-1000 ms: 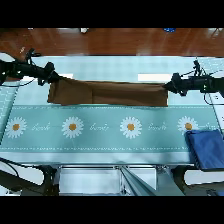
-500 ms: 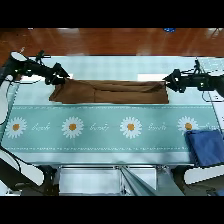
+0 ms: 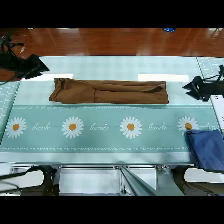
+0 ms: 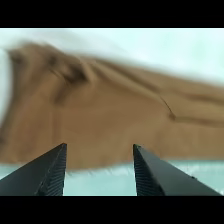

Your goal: Fold the shirts.

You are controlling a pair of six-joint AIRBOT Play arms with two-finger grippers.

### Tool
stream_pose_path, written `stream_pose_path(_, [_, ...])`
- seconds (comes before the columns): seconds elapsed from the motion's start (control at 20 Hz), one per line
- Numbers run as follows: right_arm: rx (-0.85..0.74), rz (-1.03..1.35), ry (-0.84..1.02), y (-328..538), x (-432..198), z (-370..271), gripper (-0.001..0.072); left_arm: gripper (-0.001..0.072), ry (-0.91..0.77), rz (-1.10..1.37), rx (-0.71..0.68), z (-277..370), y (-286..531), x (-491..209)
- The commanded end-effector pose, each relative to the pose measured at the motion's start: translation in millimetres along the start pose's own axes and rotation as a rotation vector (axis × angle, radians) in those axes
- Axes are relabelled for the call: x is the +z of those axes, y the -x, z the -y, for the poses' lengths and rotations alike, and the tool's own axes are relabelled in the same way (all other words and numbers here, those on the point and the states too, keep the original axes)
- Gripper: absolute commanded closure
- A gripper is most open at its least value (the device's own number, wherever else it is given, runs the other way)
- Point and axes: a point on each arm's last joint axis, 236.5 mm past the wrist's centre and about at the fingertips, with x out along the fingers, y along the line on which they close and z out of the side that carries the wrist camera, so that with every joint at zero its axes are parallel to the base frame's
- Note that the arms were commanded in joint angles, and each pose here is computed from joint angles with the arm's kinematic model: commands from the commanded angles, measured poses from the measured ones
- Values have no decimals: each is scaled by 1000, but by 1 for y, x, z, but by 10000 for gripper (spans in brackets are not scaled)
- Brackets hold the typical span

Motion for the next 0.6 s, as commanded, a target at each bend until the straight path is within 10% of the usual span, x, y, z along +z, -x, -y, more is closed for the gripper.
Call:
stream_pose_path(0.0, [51, -43, -27, -26, -17, -2, 295, 199, -81, 46, -3, 27, 3, -54])
stream_pose_path(0.55, [266, -157, -113, -83, -32, -33, 293, 199, -116, -22, -63, 58, -13, -97])
